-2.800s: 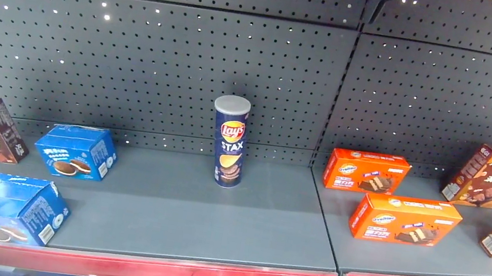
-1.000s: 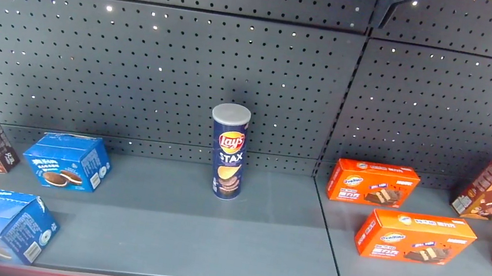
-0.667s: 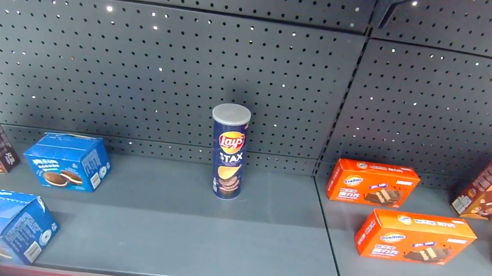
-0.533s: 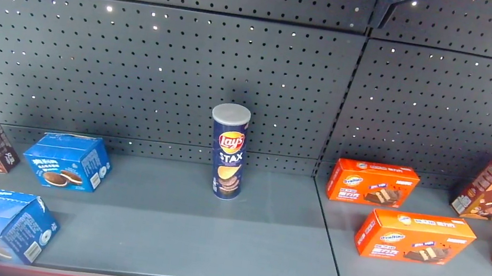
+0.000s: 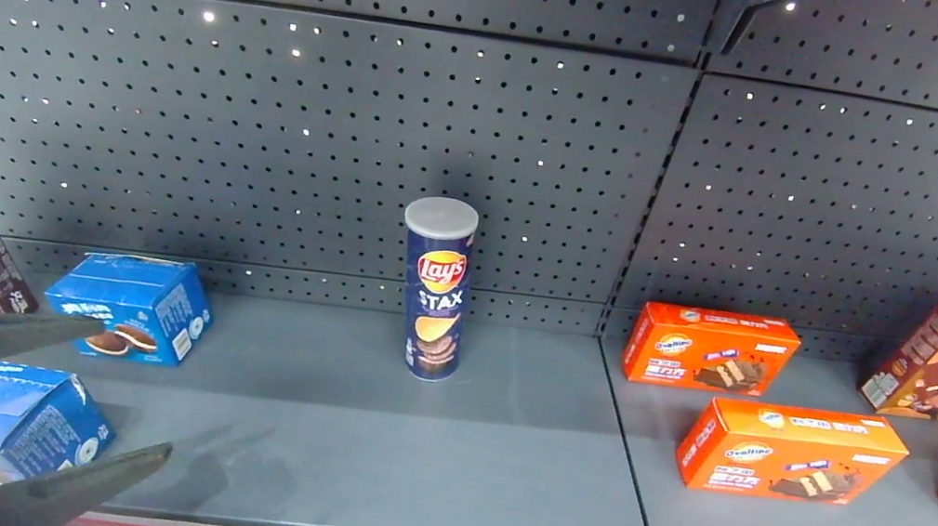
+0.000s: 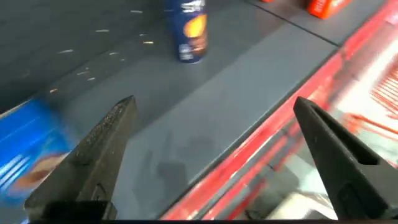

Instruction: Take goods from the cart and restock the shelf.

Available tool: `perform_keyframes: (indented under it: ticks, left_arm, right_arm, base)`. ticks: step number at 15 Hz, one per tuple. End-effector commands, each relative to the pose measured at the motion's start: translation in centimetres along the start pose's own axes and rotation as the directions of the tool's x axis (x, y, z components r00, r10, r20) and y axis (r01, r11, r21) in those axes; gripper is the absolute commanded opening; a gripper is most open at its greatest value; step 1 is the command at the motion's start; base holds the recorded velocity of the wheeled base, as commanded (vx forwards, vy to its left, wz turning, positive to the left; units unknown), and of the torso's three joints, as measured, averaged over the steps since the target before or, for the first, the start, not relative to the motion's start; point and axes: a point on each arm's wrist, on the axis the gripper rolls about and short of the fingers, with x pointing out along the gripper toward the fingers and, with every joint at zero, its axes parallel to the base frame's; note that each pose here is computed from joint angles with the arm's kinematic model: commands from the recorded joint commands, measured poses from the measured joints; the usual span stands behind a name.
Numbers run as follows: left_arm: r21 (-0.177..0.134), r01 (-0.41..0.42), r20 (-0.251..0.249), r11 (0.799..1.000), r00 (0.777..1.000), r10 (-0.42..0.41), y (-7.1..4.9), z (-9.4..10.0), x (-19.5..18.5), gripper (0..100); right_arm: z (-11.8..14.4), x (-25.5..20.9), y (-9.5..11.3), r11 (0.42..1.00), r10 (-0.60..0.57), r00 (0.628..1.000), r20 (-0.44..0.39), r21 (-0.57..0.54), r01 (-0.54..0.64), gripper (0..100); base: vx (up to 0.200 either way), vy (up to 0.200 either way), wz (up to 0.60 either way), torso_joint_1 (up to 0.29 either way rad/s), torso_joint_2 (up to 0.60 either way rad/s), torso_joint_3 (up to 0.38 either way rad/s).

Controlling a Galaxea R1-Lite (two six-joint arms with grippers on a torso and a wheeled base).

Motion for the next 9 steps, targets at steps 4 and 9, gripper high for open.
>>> perform_keyframes:
  ticks: [4, 9]
  left_arm:
    - [-0.013, 0.136, -0.131, 0.991, 0.982, -0.137, 1.6, 2.9, 12.1, 100]
    - [-0.112, -0.012, -0.194, 0.994, 0.981, -0.010, 2.0, 1.0, 12.5, 100]
  right_arm:
    - [-0.1, 1.7, 0.6, 0.999, 0.032, 0.998, -0.057, 0.001, -0.032, 0]
    - [-1.3, 4.4, 2.0, 0.987, 0.158, 0.977, -0.146, 0.004, -0.159, 0]
  base:
    - [0.000, 0.000, 0.00, 0.000, 0.00, 0.000]
    - [0.000, 0.000, 0.00, 0.000, 0.00, 0.000]
